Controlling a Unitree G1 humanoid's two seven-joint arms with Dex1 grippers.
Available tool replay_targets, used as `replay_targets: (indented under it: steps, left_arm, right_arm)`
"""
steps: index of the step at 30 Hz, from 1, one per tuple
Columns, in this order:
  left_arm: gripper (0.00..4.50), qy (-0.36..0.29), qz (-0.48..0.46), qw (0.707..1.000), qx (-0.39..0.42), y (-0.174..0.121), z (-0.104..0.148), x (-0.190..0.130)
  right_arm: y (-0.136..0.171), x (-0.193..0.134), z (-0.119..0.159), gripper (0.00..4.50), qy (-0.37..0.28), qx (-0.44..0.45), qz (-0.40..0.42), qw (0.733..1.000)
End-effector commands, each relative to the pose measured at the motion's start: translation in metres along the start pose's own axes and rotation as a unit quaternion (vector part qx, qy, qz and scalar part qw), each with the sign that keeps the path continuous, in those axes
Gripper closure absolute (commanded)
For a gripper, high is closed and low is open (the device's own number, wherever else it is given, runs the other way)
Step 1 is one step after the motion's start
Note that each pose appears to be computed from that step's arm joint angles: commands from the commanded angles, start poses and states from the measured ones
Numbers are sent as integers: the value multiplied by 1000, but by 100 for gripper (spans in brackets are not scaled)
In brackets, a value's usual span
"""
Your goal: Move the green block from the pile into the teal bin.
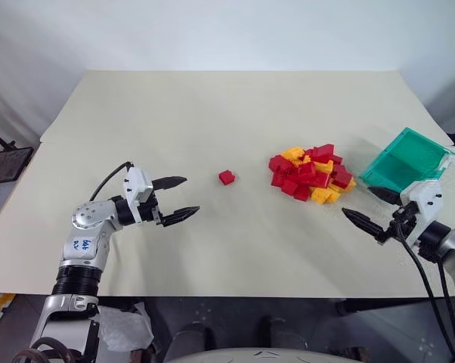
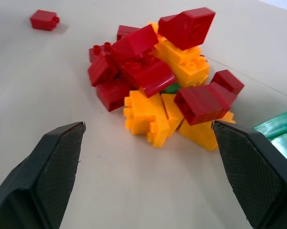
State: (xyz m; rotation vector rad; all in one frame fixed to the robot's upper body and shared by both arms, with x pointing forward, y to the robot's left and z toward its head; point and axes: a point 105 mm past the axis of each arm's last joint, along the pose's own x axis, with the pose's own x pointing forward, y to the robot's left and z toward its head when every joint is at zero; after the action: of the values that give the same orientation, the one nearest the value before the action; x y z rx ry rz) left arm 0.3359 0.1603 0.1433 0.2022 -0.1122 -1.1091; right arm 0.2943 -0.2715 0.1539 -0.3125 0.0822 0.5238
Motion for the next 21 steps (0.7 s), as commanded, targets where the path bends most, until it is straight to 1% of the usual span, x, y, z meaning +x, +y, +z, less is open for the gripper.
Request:
replay_targets:
  steps: [1, 2, 3, 4, 6, 11, 16, 17, 21]
  left_arm:
    - [0, -24, -12, 999, 20, 2, 16, 2]
    - [0, -35, -23, 999, 18, 1, 21, 3]
    - [0, -39, -28, 999, 22, 1, 24, 5]
    - [0, -42, -31, 998, 21, 2, 26, 7]
    - [0, -47, -37, 998, 26, 2, 30, 10]
    - [0, -59, -50, 997, 29, 1, 36, 17]
    - [0, -66, -64, 995, 28, 0, 38, 22]
    - [0, -67, -66, 995, 26, 1, 39, 24]
    - [0, -74, -73, 994, 26, 3, 45, 29]
  right_arm:
    - [-5, -2, 13, 6, 15, -76, -33, 996]
    - [-2, 0, 17, 6, 15, -79, -41, 996]
    - [7, 3, 22, 23, 7, -82, -23, 996]
    - [18, 5, 31, 44, -13, -87, -2, 996]
    - [35, 7, 40, 97, -28, -79, 17, 996]
    - [51, 23, 57, 266, -34, -49, -11, 998]
    - [71, 42, 65, 436, -37, -35, 6, 999]
    - [73, 50, 64, 444, -38, -27, 5, 999]
    - [77, 86, 58, 444, -38, 1, 7, 999]
